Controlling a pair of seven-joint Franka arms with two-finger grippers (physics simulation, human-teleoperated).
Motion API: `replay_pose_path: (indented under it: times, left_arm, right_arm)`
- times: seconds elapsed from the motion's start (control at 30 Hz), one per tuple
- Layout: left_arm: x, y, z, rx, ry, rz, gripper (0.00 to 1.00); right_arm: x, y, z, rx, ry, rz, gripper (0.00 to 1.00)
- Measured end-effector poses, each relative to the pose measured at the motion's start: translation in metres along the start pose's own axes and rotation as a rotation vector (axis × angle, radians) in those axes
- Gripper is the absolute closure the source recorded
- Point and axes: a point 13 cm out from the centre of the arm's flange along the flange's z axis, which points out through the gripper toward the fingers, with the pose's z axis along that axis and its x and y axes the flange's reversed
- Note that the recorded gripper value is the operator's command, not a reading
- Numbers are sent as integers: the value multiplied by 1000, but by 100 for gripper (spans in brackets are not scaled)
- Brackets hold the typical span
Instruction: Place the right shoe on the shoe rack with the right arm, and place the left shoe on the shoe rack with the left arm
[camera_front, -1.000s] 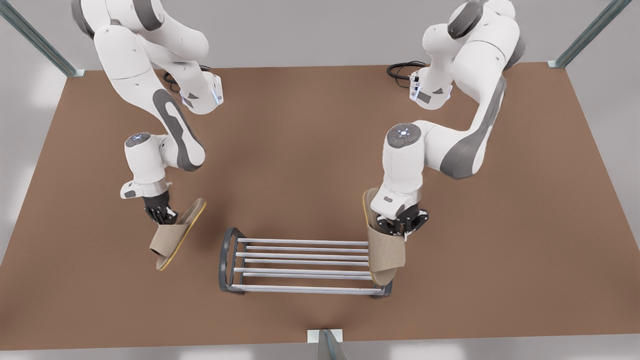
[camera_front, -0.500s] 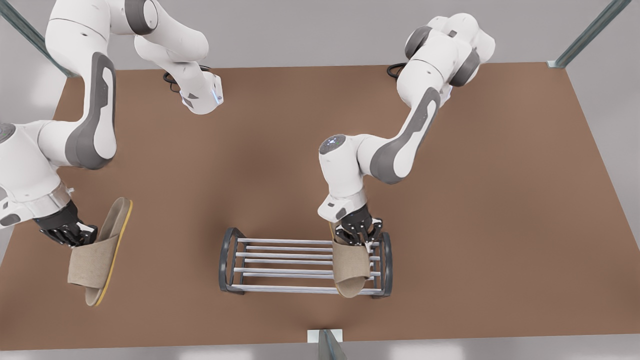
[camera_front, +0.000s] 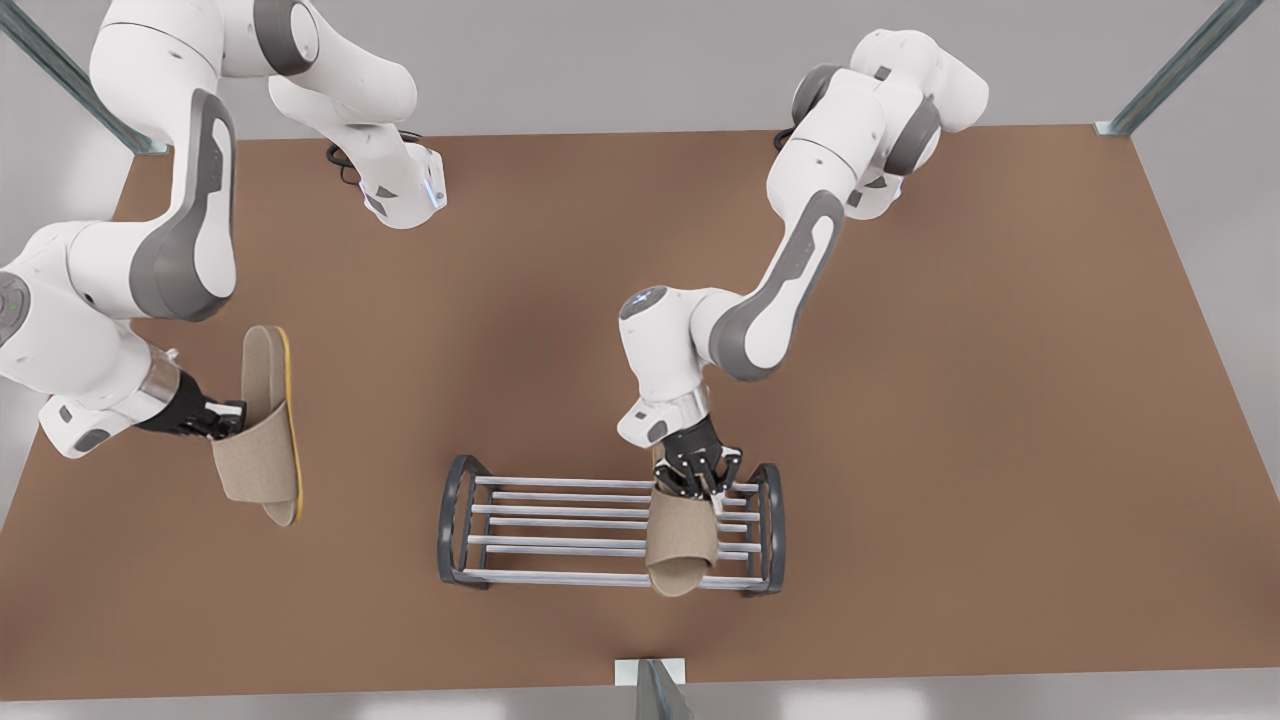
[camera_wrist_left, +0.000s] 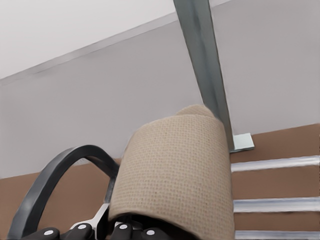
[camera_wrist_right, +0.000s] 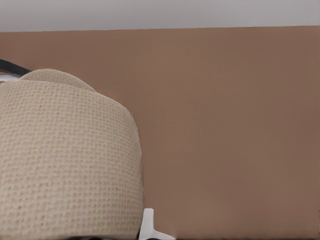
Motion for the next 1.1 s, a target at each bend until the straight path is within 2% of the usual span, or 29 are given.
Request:
replay_pose_path:
  times: [0.03,0.23,0.3,0.37,0.43,0.47,0.57,0.6,0.67,0.7,0.77,0.87,1.1]
  left_arm:
    - [2,0,1,-6,-5,10,0]
    - [16,6,-7,-26,-3,52,0]
    - [24,9,-38,-12,12,68,0]
    - [18,1,-107,57,53,19,0]
    - [-27,89,-144,64,178,-182,0]
    - [-35,155,-126,33,280,-284,0]
    - [-1,323,-55,-47,593,-470,0]
    - [13,368,-47,-29,683,-534,0]
    - [40,431,-84,48,794,-609,0]
    - [75,437,-104,80,844,-600,0]
    - [111,431,-103,136,908,-574,0]
    - [103,416,-71,202,933,-531,0]
    - [126,415,-28,250,1003,-444,0]
  right_arm:
    - [3,-8,3,-1,14,10,79]
    - [8,0,10,-3,51,-9,79]
    - [-4,23,26,2,64,-45,79]
    - [-24,32,35,12,53,-54,79]
    - [-36,51,35,19,33,-69,79]
    - [-40,60,30,22,20,-74,79]
    - [-60,86,21,62,-31,-75,79]
    - [-68,92,22,81,-49,-70,79]
    - [-80,115,27,96,-80,-68,79]
    - [-83,129,27,96,-99,-66,79]
    - [-88,162,25,95,-142,-62,79]
    - [-95,204,20,86,-216,-38,79]
    - [-98,303,23,54,-355,11,79]
